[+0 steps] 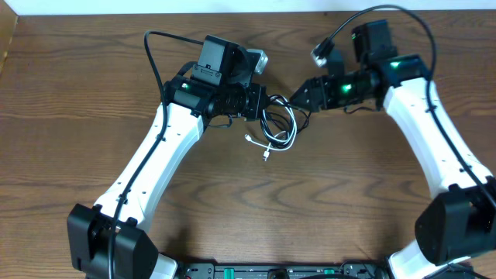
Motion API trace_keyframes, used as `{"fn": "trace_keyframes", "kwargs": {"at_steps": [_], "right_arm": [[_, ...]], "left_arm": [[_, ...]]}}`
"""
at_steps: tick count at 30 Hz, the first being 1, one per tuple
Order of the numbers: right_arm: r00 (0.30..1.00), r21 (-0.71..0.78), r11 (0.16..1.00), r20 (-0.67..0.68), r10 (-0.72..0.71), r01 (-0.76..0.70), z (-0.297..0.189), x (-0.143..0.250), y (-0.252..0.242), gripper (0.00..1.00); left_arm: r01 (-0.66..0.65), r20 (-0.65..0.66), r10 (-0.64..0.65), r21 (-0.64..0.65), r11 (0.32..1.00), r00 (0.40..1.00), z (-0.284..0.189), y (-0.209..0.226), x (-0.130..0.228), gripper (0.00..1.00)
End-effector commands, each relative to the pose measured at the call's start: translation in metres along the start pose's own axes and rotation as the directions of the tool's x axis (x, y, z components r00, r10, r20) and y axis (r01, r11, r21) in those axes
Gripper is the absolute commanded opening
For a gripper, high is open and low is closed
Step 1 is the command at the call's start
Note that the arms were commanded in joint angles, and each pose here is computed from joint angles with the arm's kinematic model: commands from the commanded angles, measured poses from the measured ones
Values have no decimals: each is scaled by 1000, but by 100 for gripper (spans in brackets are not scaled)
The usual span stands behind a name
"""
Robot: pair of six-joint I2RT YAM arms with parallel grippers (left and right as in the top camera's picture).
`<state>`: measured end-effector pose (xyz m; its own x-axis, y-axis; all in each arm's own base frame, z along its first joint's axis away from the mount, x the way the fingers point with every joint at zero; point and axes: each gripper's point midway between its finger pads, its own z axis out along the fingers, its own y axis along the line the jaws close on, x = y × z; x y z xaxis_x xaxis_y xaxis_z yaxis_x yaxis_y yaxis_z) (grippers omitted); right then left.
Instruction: Untangle cables
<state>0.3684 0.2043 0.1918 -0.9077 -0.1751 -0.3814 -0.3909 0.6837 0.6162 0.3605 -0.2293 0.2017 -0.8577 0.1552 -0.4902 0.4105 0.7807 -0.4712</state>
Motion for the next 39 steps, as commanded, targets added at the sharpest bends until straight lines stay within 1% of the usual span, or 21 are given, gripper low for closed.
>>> {"fn": "trace_keyframes", "kwargs": {"at_steps": [1, 3, 4, 6, 8, 10, 13, 14, 17, 20, 24, 26, 29, 31, 34, 35, 37, 38, 39], "right_arm": [[998, -4, 1000, -59, 17, -17, 21, 18, -2, 55], [993, 77, 993, -73, 96, -90, 26, 24, -12, 53], [985, 145, 979, -69, 156, -145, 28, 28, -21, 51], [973, 241, 949, -52, 223, -204, 32, 33, -33, 47], [967, 295, 927, -32, 253, -233, 39, 38, -40, 45], [960, 333, 906, -8, 281, -262, 48, 42, -46, 41], [943, 403, 857, 49, 329, -320, 63, 50, -62, 38], [937, 431, 838, 67, 342, -336, 67, 54, -70, 36], [908, 537, 743, 123, 399, -399, 62, 67, -99, 25], [893, 618, 664, 158, 421, -422, 44, 76, -122, 18], [864, 694, 560, 188, 467, -454, 17, 89, -151, 8], [858, 702, 546, 186, 479, -457, 10, 92, -157, 1], [874, 685, 594, 134, 467, -423, 11, 93, -156, 1], [883, 668, 626, 102, 458, -403, 13, 93, -153, 1], [902, 625, 694, 40, 430, -359, 21, 93, -144, 1], [920, 561, 764, -10, 391, -319, 28, 89, -132, 1], [945, 429, 865, -69, 320, -262, 38, 82, -108, 1], [957, 338, 912, -89, 278, -233, 41, 76, -91, 1], [961, 292, 930, -92, 260, -224, 41, 72, -81, 1]], "left_arm": [[20, 70, -20, 14, 1000, 997, -16, -10, -17, 8], [20, 78, -21, 16, 1000, 997, -17, -10, -19, 7], [22, 79, -23, 16, 1000, 997, -16, -10, -20, 7], [26, 79, -27, 17, 1000, 997, -16, -10, -20, 7], [33, 78, -35, 17, 999, 996, -16, -10, -19, 7], [33, 78, -35, 17, 999, 996, -16, -10, -19, 7], [39, 77, -41, 18, 999, 996, -16, -10, -19, 7], [42, 77, -43, 18, 999, 996, -16, -10, -19, 7], [42, 78, -43, 13, 999, 996, -17, -9, -19, 8], [59, 87, -56, -34, 998, 995, -19, 3, -20, 7], [113, 110, -93, -188, 976, 990, -27, 41, -20, 7], [134, 115, -108, -249, 959, 987, -32, 57, -18, 8], [161, 116, -128, -344, 925, 985, -40, 78, -13, 7], [140, 97, -111, -384, 913, 989, -43, 86, -8, 7], [133, 81, -110, -400, 907, 991, -45, 91, -5, 8], [116, 65, -99, -360, 926, 993, -42, 83, -4, 7], [77, 31, -71, -266, 961, 997, -34, 65, -1, 11], [61, 16, -59, -221, 973, 998, -31, 55, 1, 16], [57, 6, -57, -195, 979, 998, -28, 50, 2, 21]]}}
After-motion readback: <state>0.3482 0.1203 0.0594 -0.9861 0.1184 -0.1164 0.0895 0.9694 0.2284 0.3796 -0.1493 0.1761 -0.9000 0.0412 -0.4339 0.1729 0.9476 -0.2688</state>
